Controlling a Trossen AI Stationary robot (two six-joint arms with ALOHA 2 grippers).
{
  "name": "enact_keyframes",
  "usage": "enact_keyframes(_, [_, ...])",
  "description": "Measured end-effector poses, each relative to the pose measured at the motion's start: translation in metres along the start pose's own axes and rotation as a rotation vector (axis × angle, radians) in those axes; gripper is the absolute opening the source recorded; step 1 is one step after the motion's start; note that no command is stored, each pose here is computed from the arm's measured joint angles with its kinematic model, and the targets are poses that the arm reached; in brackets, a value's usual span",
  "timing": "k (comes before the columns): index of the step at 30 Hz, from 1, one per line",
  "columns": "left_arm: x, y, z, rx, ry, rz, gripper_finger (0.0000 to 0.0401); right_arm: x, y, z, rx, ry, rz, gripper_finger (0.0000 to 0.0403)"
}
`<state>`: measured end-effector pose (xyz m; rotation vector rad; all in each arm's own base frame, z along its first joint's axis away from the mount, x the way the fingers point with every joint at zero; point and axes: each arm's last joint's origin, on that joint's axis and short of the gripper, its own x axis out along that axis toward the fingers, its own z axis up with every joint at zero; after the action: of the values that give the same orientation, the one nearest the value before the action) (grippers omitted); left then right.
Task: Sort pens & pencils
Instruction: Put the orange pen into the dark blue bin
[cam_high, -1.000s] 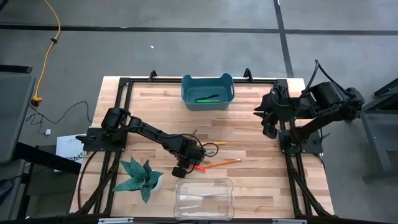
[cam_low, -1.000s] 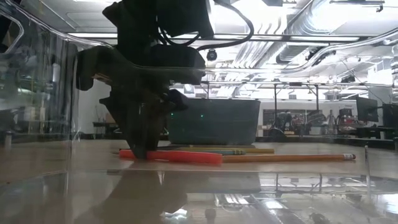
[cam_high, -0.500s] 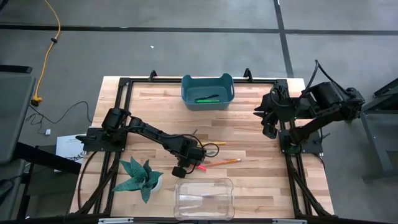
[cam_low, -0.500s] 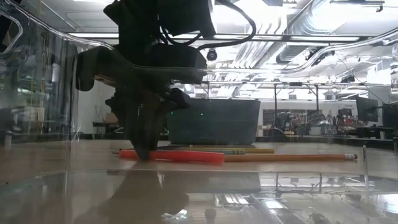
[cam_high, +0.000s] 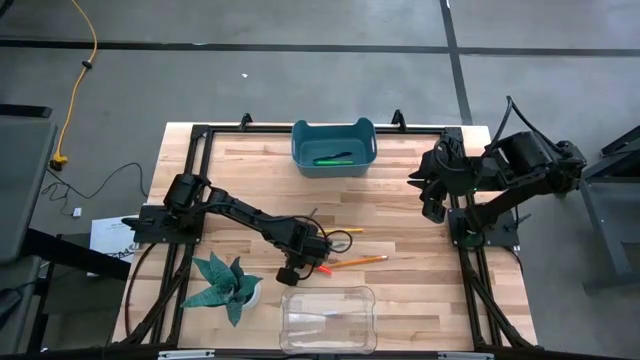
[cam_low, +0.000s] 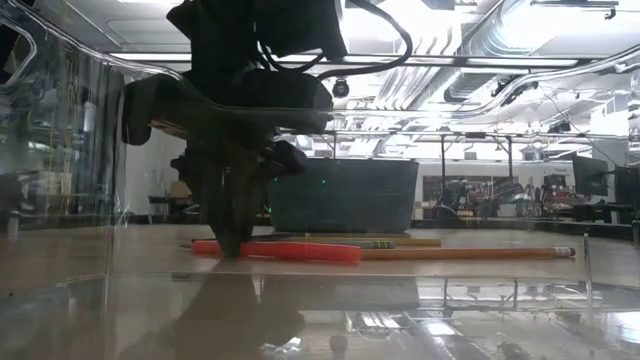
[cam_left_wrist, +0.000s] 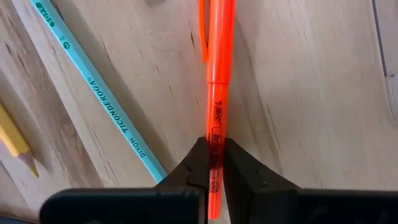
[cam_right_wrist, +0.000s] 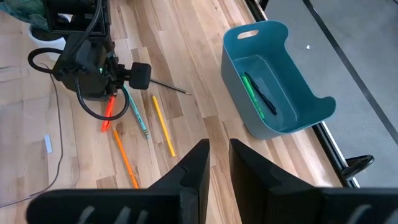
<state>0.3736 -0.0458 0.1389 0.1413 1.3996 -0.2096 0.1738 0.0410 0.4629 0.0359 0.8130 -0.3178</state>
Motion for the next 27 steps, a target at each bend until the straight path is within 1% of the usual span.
enact_keyframes(3, [-0.003,0.001,-0.001,-0.001,0.009,0.011,0.0017,0.000,0.000,0.000,0.000,0.000,0.000,0.0051])
enact_keyframes(6, [-0.016,0.002,0.003,0.030,0.001,0.033,0.0024,0.000,0.000,0.000,-0.005,0.000,0.000,0.0051])
enact_keyframes(8, [-0.023,0.004,0.009,0.040,-0.023,0.041,0.0024,0.000,0.000,0.000,-0.008,0.000,0.000,0.0051])
enact_keyframes(10, [-0.029,0.006,0.011,0.041,-0.013,0.037,0.0019,0.000,0.000,0.000,-0.008,-0.001,0.000,0.0051])
enact_keyframes(13, [-0.044,0.013,0.022,0.046,-0.070,0.057,0.0015,0.000,0.000,0.000,-0.009,0.000,0.000,0.0051])
enact_keyframes(17, [-0.070,0.024,0.033,0.063,-0.095,0.098,0.0022,0.000,0.000,0.000,-0.011,-0.001,0.000,0.0051])
enact_keyframes(22, [-0.109,0.050,0.043,0.068,-0.135,0.189,0.0020,0.000,0.000,0.000,-0.011,0.000,0.000,0.0051])
enact_keyframes(27, [-0.146,0.094,0.038,0.030,-0.150,0.270,0.0023,0.000,0.000,0.000,-0.011,0.000,0.000,0.0051])
